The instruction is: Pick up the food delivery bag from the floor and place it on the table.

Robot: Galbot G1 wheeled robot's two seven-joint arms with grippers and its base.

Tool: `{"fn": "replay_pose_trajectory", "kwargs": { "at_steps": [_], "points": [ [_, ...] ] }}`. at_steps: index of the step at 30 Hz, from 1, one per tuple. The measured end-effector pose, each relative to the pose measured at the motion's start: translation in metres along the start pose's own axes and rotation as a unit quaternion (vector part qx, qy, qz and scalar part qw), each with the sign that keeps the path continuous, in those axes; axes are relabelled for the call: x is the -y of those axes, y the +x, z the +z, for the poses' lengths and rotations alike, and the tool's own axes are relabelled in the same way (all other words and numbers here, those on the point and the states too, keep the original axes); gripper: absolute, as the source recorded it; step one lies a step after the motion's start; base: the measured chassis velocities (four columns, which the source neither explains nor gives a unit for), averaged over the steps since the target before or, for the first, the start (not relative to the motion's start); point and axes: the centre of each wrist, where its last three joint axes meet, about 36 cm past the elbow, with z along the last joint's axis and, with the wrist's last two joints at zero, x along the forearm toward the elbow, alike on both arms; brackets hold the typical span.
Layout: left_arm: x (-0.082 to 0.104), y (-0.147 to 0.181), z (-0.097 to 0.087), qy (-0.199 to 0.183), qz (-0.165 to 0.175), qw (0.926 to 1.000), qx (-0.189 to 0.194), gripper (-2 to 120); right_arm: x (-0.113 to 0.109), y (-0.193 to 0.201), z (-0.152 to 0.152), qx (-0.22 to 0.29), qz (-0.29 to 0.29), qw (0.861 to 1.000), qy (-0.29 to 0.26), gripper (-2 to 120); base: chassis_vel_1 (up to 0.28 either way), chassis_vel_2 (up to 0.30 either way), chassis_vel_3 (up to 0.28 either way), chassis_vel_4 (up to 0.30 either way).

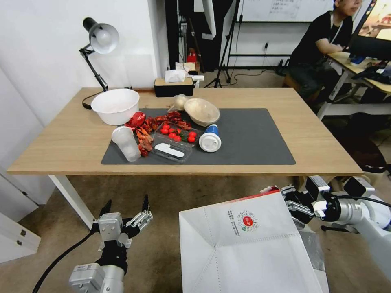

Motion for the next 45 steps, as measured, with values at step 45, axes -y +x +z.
{"fn": "replay_pose_trajectory", "kwargs": {
  "at_steps": [45],
  "points": [
    [0.0, 0.0, 0.002, 0.001, -0.01, 0.9998, 0.019, 100, -0.068, -0.037, -0.169, 0.2, 0.365, 0.898, 0.143, 0, 0.0, 0.0, 0.0, 0.0]
  ]
}}
